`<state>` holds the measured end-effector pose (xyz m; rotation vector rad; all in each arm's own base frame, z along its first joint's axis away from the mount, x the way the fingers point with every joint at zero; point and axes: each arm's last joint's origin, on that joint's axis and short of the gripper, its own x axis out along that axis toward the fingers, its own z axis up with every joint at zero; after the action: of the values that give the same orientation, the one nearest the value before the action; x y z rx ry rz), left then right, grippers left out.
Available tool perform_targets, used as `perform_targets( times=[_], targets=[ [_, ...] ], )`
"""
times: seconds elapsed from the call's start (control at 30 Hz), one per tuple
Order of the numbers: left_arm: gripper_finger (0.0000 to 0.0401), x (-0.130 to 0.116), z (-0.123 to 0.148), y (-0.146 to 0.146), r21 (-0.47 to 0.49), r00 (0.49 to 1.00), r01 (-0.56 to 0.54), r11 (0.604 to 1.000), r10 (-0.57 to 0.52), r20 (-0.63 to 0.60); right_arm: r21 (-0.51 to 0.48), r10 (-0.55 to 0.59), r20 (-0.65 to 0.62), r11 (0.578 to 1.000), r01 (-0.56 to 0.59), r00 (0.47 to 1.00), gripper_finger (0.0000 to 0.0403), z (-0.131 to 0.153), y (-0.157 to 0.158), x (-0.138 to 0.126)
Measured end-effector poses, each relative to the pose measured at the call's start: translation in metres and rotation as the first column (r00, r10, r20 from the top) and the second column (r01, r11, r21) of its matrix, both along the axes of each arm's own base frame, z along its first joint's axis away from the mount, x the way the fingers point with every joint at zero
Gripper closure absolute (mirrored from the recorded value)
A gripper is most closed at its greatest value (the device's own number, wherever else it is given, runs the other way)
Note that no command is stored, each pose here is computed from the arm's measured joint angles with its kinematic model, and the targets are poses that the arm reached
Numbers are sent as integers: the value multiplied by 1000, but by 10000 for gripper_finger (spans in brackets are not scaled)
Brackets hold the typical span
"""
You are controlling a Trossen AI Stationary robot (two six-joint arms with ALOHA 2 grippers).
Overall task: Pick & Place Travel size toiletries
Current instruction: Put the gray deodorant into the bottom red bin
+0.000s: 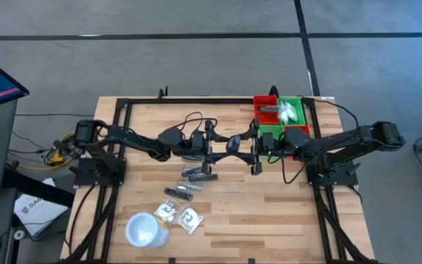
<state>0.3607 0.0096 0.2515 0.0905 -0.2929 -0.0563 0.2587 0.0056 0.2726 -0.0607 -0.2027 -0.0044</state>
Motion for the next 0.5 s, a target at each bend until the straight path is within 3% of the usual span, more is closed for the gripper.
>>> perform_targets(
  times=[0.5],
  targets=[
    [217, 1, 0, -1, 0, 1000, 6, 1000, -6, -3, -24, -8, -38, 1000, 7, 999, 138, 15, 0, 8]
  ],
)
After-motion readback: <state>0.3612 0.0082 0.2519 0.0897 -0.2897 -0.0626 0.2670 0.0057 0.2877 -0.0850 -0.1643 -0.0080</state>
